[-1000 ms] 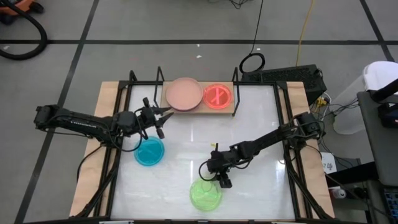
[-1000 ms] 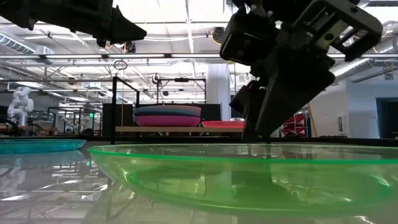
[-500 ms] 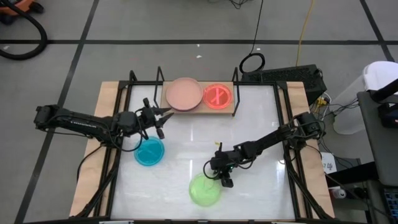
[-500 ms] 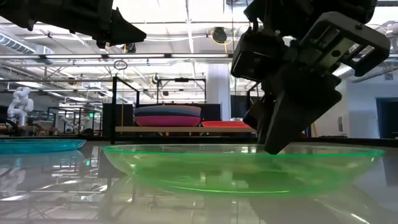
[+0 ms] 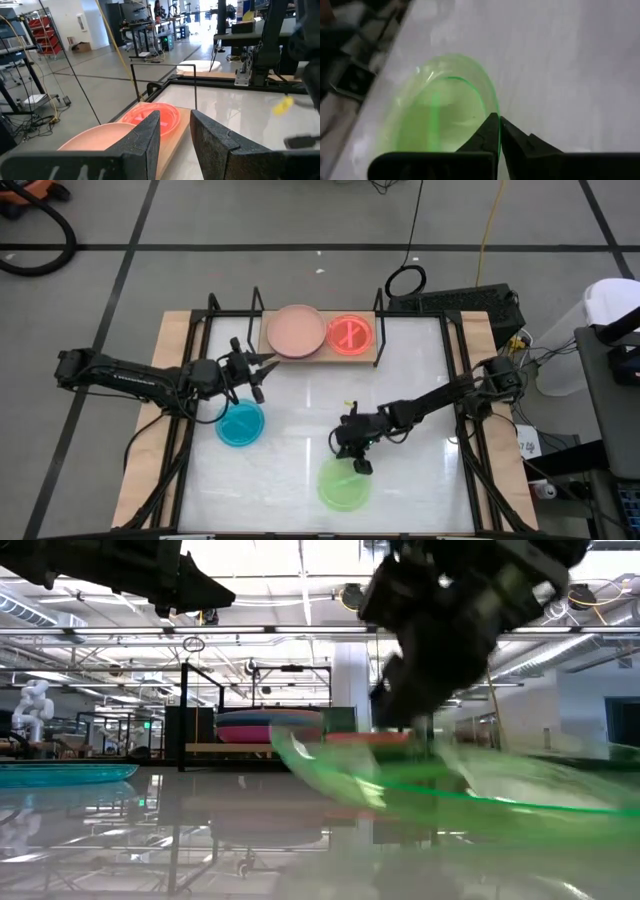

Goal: Place and stack plates onto a shelf
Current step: Stack the green transparent plate on top of the pink transparent plate on the shelf

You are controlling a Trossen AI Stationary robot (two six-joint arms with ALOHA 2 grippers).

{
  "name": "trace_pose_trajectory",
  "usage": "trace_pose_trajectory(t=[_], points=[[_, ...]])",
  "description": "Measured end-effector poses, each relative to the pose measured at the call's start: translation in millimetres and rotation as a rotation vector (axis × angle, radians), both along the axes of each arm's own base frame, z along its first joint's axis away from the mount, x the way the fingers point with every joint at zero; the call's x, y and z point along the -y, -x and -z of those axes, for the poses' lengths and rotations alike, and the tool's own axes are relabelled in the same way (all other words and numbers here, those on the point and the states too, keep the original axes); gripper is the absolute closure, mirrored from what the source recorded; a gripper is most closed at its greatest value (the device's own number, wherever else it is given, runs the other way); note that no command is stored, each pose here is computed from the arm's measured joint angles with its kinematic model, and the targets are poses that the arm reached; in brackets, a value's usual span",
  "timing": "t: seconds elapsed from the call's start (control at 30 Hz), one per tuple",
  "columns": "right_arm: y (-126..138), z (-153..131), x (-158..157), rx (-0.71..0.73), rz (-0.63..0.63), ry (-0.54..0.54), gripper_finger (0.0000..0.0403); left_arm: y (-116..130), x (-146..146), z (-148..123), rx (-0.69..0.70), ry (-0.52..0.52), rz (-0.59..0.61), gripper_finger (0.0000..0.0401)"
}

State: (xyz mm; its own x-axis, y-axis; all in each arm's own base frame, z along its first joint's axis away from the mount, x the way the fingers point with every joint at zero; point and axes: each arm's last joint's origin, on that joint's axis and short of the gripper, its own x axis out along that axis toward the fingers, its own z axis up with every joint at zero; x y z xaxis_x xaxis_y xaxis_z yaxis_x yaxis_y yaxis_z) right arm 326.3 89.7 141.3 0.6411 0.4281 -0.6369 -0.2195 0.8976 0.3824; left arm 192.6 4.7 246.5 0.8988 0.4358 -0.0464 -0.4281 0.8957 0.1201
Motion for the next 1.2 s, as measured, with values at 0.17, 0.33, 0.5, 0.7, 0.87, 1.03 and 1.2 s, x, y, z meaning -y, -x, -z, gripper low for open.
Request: trace_pose_trajectory(t=[0.17, 0.33, 0.5, 0.7, 0.87, 1.03, 1.2], points=[[8, -43, 24, 0.106, 0.087, 0.083, 0.0403, 0, 0, 0, 0.0, 0.0, 0.0, 0.0288], [28, -91, 67, 0.236, 0.327, 0.319, 0.0403, 0, 0, 0, 0.001, 0.0, 0.0, 0.0288], [53, -132, 119, 0.347, 0.606, 0.502, 0.0403, 0, 0, 0, 0.001, 0.0, 0.0, 0.0288], [76, -151, 180, 0.39, 0.864, 0.571, 0.0403, 0, 0, -1, 0.006, -0.001, -0.002, 0.0288], [84, -142, 228, 0.388, 0.949, 0.494, 0.0403, 0, 0, -1, 0.002, -0.01, -0.002, 0.0288], [91, -116, 269, 0.292, 0.971, 0.436, 0.0403, 0, -1, -1, 0.0, -0.015, -0.003, 0.0288], [90, -93, 292, 0.237, 0.971, 0.358, 0.0403, 0, -1, -1, -0.005, -0.027, -0.002, 0.0288]])
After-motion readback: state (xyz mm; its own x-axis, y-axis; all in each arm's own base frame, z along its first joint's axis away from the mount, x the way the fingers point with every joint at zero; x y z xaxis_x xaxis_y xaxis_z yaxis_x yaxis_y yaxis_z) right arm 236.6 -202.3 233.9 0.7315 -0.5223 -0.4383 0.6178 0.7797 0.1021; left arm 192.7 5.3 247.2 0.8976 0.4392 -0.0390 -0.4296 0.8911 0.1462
